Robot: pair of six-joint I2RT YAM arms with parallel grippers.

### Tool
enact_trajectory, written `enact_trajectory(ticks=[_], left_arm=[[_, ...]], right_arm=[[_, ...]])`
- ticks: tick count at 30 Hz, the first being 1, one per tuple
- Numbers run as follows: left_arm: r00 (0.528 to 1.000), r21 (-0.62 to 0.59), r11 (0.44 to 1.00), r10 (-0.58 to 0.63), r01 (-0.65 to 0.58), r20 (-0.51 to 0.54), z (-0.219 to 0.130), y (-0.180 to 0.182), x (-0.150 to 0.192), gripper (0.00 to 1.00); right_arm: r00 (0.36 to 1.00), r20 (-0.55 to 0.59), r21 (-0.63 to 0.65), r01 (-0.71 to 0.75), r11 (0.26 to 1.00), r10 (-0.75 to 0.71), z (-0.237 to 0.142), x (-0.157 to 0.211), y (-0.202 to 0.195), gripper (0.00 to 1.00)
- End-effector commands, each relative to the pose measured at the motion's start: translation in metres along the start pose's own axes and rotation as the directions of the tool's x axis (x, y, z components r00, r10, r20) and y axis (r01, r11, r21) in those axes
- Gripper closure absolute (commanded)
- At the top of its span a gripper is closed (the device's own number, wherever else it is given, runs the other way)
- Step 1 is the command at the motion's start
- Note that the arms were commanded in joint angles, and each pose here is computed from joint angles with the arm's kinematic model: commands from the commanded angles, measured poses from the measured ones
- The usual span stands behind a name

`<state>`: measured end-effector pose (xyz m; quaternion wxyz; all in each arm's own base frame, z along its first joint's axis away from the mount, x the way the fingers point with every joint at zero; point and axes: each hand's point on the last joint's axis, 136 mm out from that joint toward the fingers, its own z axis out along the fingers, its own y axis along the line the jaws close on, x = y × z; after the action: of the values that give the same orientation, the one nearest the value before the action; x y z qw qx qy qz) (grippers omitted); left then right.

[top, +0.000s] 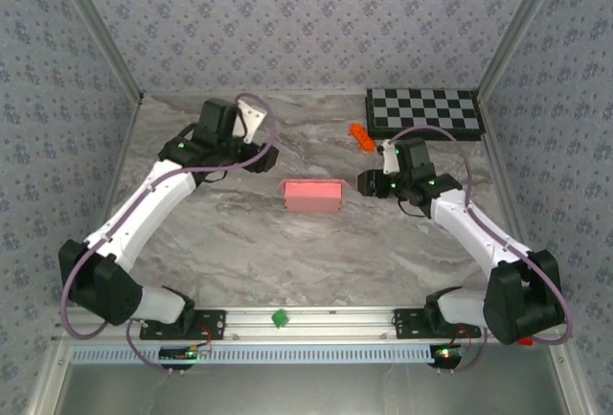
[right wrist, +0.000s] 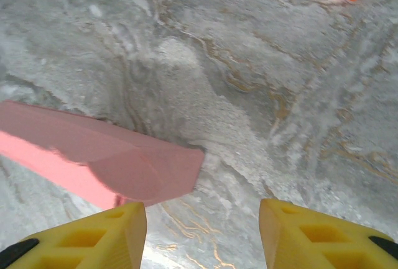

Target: Fold the paper box

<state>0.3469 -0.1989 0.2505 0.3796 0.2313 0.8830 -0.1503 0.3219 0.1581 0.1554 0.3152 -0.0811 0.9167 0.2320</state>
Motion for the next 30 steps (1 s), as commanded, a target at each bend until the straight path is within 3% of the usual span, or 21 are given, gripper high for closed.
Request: enact_trajectory(ticks=[1,6,12,30], left_arm=[[0.984,0.125,0.976,-0.177,0.178,-0.019,0.001,-0.015,0.011,0.23],[0.977,0.21,0.955,-0.192,0.208,-0.091,0.014,-0.028,0.037,0.24],[0.967,0.247,0.938,-0.215,0.243,-0.137,0.029,-0.034,0.051,0.26],[0.932,0.324,0.887,-0.252,0.33,-0.261,0.064,-0.049,0.08,0.47]], right_arm=[[0.999,-0.003,-0.108,0.044,0.993,-0.045,-0.007,-0.01,0.023,0.48],[0.997,-0.034,-0.187,0.055,0.981,-0.062,-0.002,-0.012,0.038,0.48],[0.996,-0.072,-0.174,0.045,0.984,-0.059,0.009,-0.008,0.037,0.52],[0.991,-0.129,-0.2,0.008,0.98,-0.034,0.028,0.008,0.038,0.58]])
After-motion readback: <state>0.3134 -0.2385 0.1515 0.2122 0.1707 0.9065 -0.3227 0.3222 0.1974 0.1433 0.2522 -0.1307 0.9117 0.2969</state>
